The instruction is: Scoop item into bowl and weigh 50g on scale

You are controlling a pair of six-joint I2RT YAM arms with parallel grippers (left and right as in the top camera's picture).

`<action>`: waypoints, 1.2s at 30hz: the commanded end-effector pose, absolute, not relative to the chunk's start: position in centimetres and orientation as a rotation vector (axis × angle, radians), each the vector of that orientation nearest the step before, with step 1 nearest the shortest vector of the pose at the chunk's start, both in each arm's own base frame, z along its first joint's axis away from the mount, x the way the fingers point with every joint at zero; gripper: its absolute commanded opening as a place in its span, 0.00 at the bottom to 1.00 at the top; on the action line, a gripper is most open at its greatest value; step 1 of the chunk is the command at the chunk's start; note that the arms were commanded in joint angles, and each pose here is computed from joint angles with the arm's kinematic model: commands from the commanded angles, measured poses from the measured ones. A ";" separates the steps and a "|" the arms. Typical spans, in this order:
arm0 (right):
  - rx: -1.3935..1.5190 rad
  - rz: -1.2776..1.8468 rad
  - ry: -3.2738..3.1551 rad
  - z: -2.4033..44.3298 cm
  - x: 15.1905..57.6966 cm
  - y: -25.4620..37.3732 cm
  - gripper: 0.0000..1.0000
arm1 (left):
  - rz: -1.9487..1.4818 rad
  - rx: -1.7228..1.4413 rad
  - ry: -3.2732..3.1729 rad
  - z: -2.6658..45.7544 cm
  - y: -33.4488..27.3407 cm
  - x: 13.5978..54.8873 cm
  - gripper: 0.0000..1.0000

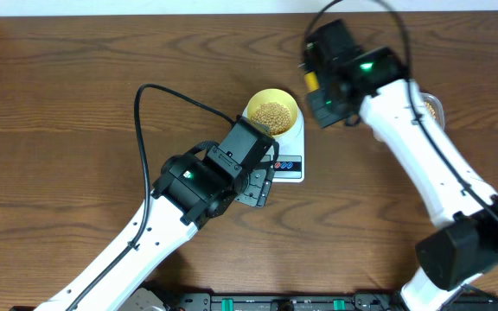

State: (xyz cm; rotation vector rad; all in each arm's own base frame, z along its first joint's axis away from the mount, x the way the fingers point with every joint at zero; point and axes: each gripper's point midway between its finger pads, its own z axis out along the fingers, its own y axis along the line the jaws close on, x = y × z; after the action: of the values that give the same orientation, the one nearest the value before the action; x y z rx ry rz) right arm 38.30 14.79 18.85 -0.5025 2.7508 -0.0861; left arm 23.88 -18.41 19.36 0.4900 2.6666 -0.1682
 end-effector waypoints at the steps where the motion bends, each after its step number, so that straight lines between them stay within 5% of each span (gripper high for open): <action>1: -0.121 -0.272 2.655 23.1 39.5 9.1 0.01 | -0.175 0.495 2.653 19.9 -18.6 24.2 0.78; 18: 0.535 -0.351 2.845 19.6 35.1 -0.6 0.01 | -0.175 0.495 2.653 19.9 -18.6 24.2 0.78; 36: 0.539 -0.250 2.884 13.6 35.7 -0.1 0.01 | -0.175 0.495 2.653 19.9 -18.6 24.2 0.78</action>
State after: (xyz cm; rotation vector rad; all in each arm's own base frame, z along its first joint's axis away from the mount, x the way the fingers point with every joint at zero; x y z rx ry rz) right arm 35.54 -0.47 13.66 0.5371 2.8924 -0.2952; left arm 23.89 -18.41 19.36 0.4894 2.6664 -0.1686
